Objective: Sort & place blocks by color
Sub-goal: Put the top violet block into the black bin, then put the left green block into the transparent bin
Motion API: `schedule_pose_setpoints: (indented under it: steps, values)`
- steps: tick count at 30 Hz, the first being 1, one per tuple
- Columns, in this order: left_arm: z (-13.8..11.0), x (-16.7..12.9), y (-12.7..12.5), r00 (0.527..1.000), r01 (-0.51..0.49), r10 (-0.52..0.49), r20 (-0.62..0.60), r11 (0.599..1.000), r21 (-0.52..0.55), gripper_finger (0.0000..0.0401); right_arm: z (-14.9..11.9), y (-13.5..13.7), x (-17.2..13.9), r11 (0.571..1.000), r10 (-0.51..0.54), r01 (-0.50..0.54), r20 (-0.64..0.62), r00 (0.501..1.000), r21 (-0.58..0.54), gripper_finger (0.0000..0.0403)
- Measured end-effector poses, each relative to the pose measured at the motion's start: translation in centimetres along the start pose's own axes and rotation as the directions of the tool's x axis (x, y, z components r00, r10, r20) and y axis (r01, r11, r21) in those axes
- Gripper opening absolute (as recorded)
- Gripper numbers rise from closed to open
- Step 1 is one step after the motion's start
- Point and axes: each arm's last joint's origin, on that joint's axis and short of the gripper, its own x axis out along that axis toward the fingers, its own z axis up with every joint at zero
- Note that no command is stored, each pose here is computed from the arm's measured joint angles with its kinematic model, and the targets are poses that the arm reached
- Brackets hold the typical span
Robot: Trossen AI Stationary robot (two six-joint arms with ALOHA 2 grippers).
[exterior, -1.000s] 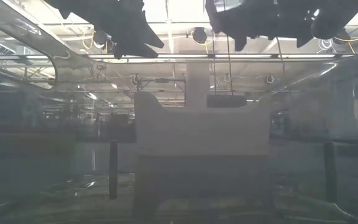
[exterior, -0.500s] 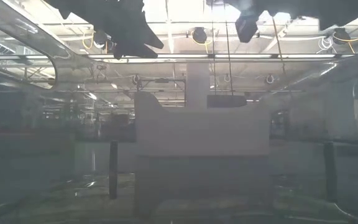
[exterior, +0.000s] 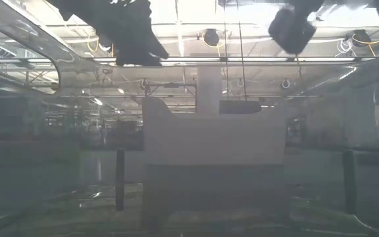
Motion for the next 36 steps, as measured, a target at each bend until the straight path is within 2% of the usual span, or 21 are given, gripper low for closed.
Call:
schedule_pose_setpoints:
  steps: [6,11,14,19,29,32,36]
  values:
    - [-0.8,-0.1,-0.5,0.998,0.003,-0.005,-0.065,0.999,-0.043,0.0214,-1.5,2.4,2.1,1.0,0.007,-0.008,-0.103,0.995,-0.012,0.009]
    - [-1.5,-0.3,-1.5,0.993,0.02,-0.026,-0.113,0.998,-0.06,0.0214,-2.7,2.9,2.6,0.998,-0.047,0.038,-0.216,0.975,-0.046,0.009]
    - [-2.0,-0.5,-2.2,0.988,0.03,-0.041,-0.147,0.997,-0.075,0.0214,-3.0,3.0,2.7,0.999,-0.015,0.004,-0.261,0.965,-0.041,0.0093]
    - [-3.2,-1.0,-3.2,0.971,0.031,-0.052,-0.234,0.995,-0.093,0.0214,-3.3,2.8,2.6,0.999,-0.02,0.005,-0.3,0.954,-0.05,0.0129]
    - [-6.3,-2.5,-4.0,0.874,-0.086,0.024,-0.485,0.991,-0.106,0.0214,-3.5,2.7,2.5,0.994,-0.013,-0.023,-0.326,0.945,-0.104,0.0225]
    - [-7.2,-3.2,-4.3,0.834,-0.09,0.05,-0.549,0.995,-0.047,0.0214,-3.5,2.8,2.5,0.992,-0.009,-0.032,-0.327,0.945,-0.12,0.0243]
    - [-8.0,-3.7,-5.0,0.802,-0.028,0.062,-0.594,0.997,0.067,0.0214,-3.4,2.7,2.5,0.99,-0.01,-0.037,-0.327,0.945,-0.138,0.0255]
